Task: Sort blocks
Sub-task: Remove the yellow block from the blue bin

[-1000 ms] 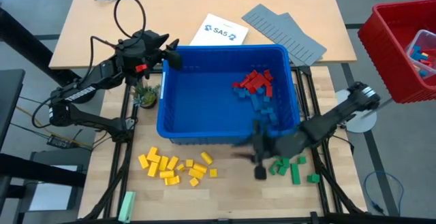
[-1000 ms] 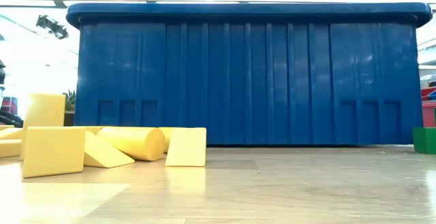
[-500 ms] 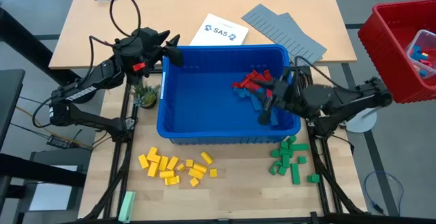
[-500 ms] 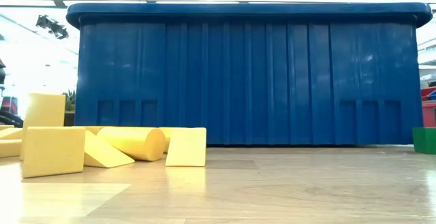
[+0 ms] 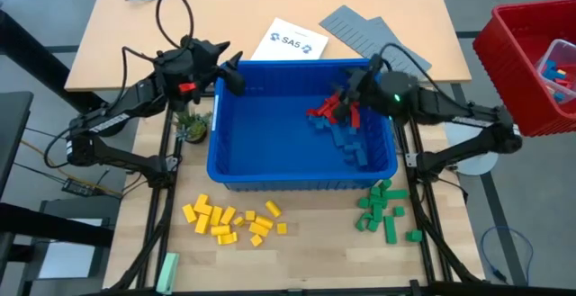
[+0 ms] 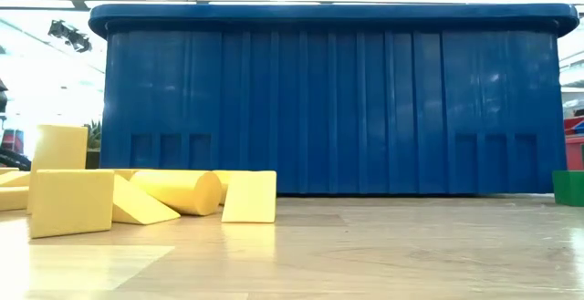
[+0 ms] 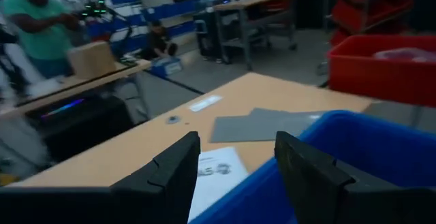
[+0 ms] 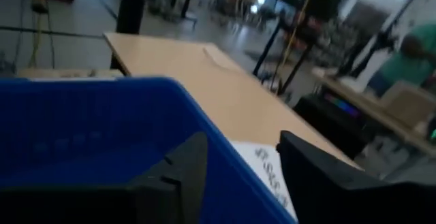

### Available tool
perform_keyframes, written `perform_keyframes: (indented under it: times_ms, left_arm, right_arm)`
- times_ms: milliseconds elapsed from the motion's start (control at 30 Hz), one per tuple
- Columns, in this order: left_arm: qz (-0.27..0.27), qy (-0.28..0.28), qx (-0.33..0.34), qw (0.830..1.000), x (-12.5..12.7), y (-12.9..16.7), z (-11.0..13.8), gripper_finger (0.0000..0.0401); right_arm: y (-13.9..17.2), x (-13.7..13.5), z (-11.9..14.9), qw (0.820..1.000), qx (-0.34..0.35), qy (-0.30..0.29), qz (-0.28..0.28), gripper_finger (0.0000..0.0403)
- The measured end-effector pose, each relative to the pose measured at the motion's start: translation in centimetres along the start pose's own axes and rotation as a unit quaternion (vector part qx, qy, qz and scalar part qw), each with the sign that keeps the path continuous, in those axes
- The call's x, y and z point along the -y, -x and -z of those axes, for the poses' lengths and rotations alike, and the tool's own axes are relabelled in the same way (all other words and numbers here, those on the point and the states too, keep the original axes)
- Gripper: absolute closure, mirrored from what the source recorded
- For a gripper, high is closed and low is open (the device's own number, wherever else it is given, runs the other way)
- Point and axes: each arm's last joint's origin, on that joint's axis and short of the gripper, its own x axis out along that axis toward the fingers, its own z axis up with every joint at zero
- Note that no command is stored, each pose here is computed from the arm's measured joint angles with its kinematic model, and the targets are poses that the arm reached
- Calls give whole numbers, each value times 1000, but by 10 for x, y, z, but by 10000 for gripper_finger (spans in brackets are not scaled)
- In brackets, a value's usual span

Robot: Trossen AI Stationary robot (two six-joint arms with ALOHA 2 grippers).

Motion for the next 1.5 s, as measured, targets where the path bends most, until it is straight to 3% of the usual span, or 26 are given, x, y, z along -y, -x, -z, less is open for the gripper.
perform_keyframes:
  times_ms: [233, 467, 600, 800, 967, 1200, 1300, 1500]
  left_arm:
    - [-10, -18, -12, 1000, 4, -6, 4, 199]
    - [28, -37, -42, 998, 17, -20, 15, 199]
    - [52, -14, -46, 997, 18, -14, 15, 199]
    - [50, 31, -46, 997, 1, 8, 9, 199]
    - [51, 38, -48, 997, -2, 14, 8, 199]
    - [51, 37, -48, 997, -2, 14, 8, 199]
    - [50, 39, -45, 997, -3, 14, 7, 199]
    - [50, 39, -45, 997, -3, 14, 7, 199]
  right_arm:
    - [-54, 29, 33, 996, -76, -10, -40, 175]
    - [-119, 33, 87, 973, -178, -19, -148, 172]
    - [-144, 26, 123, 943, -260, -17, -206, 182]
    - [-169, 5, 174, 884, -362, -14, -296, 187]
    - [-185, -7, 207, 854, -415, 3, -314, 184]
    - [-198, -11, 240, 826, -460, -9, -326, 186]
    - [-202, -16, 246, 819, -457, -21, -345, 187]
    - [-207, -20, 256, 818, -473, -4, -326, 197]
